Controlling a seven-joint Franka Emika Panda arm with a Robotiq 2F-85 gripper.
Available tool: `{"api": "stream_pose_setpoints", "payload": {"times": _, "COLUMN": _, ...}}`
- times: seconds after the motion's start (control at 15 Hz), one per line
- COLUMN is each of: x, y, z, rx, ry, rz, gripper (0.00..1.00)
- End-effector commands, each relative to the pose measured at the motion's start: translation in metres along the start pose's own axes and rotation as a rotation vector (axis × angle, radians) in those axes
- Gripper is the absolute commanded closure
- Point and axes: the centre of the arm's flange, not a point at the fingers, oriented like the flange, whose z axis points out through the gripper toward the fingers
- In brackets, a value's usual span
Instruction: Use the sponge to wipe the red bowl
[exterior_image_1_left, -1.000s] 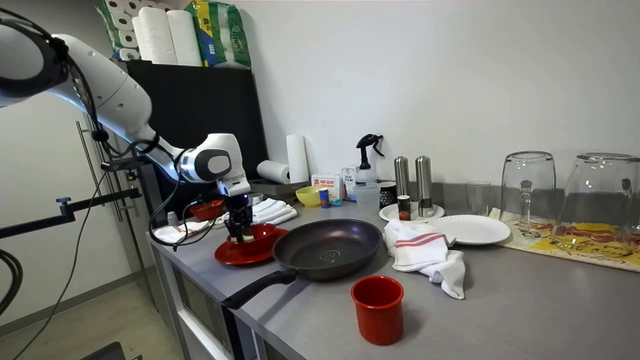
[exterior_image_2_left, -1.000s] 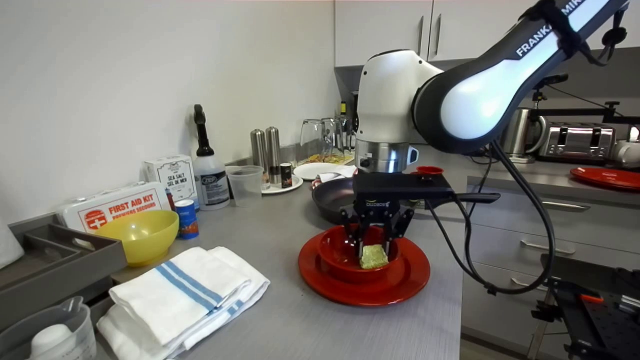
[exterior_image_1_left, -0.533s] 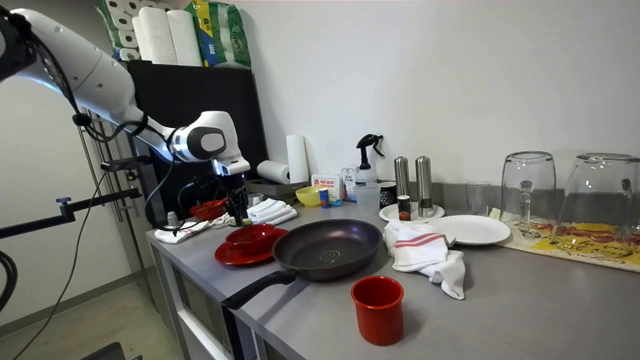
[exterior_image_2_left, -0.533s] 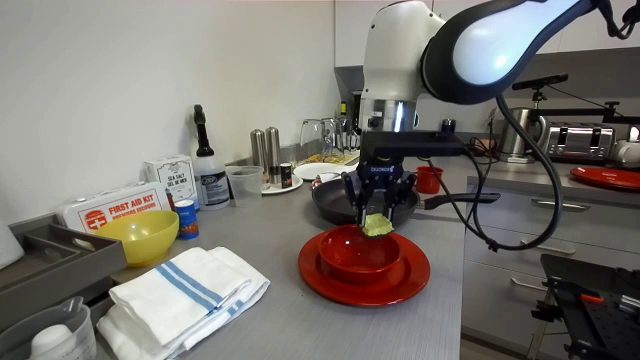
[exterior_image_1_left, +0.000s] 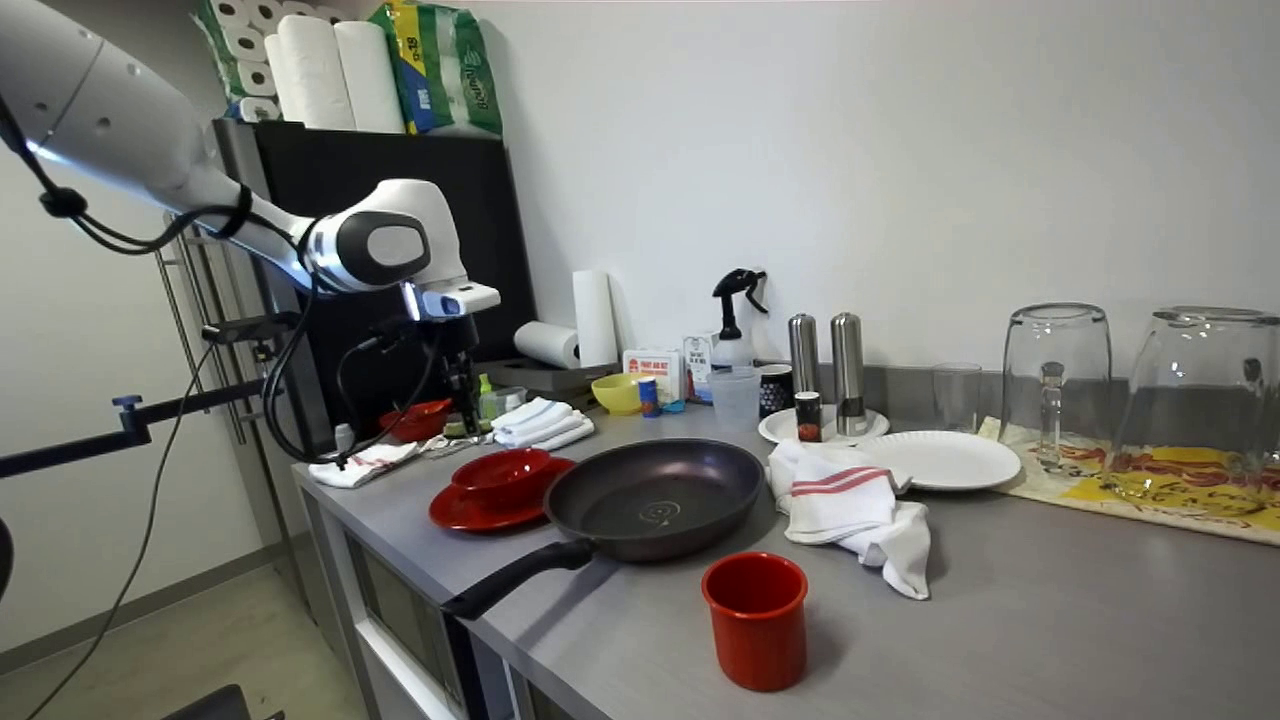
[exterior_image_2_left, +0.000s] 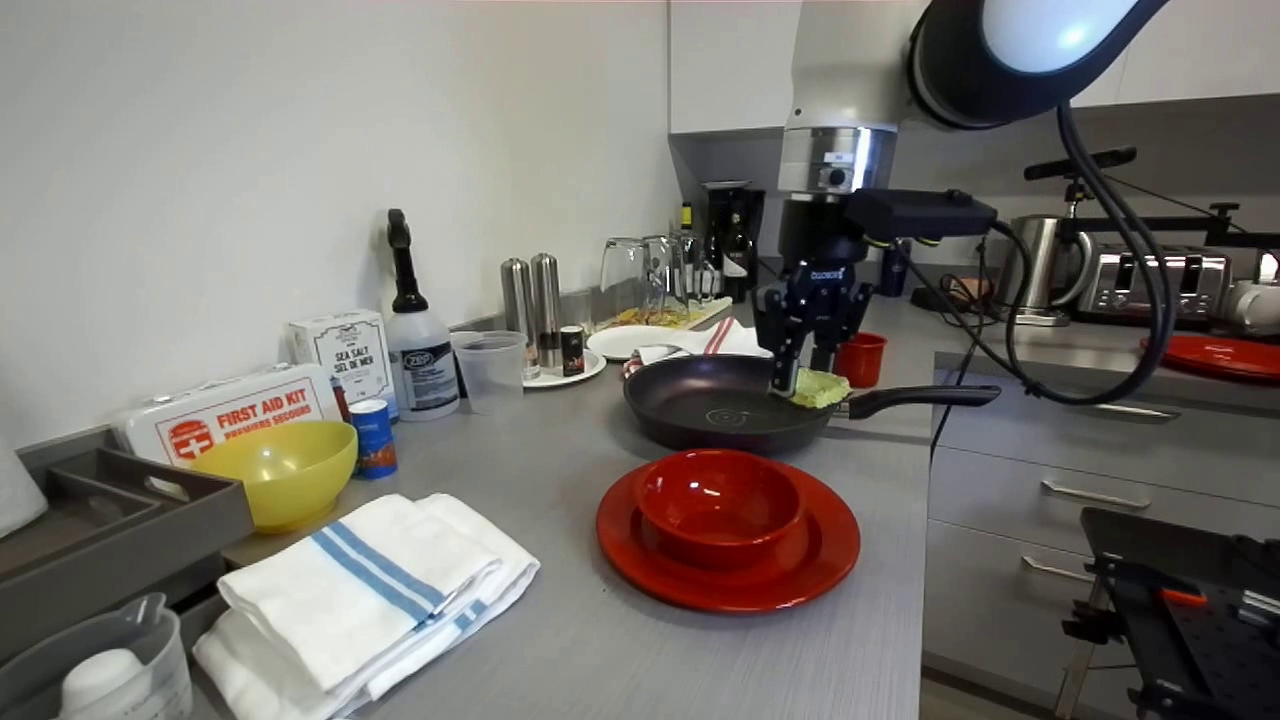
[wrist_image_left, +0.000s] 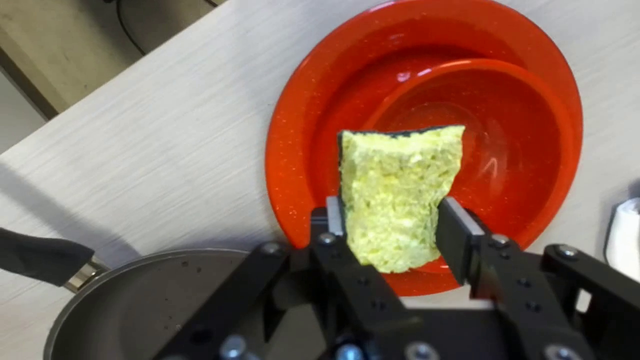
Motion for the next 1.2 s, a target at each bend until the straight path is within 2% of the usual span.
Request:
{"api": "stream_pose_setpoints", "payload": {"times": 0.0, "x": -0.013, "y": 0.044, "z": 0.002, "rx": -0.022, "ry": -0.027, "rz": -0.041, "gripper": 0.77}}
{"api": "stream_pose_setpoints", "payload": {"times": 0.53, "x": 0.0, "y": 0.095, "z": 0.075, "rx": -0.091, "ry": -0.088, "rz": 0.217, "gripper": 0.77}}
{"api": "stream_pose_setpoints", "payload": {"times": 0.87, "x": 0.018, "y": 0.107, "z": 0.12, "rx": -0.043, "ry": -0.017, "rz": 0.487, "gripper": 0.77}}
{"api": "stream_pose_setpoints", "payload": {"times": 1.13, "x": 0.023, "y": 0.116, "z": 0.145, "rx": -0.044, "ry": 0.025, "rz": 0.663, "gripper": 0.77}}
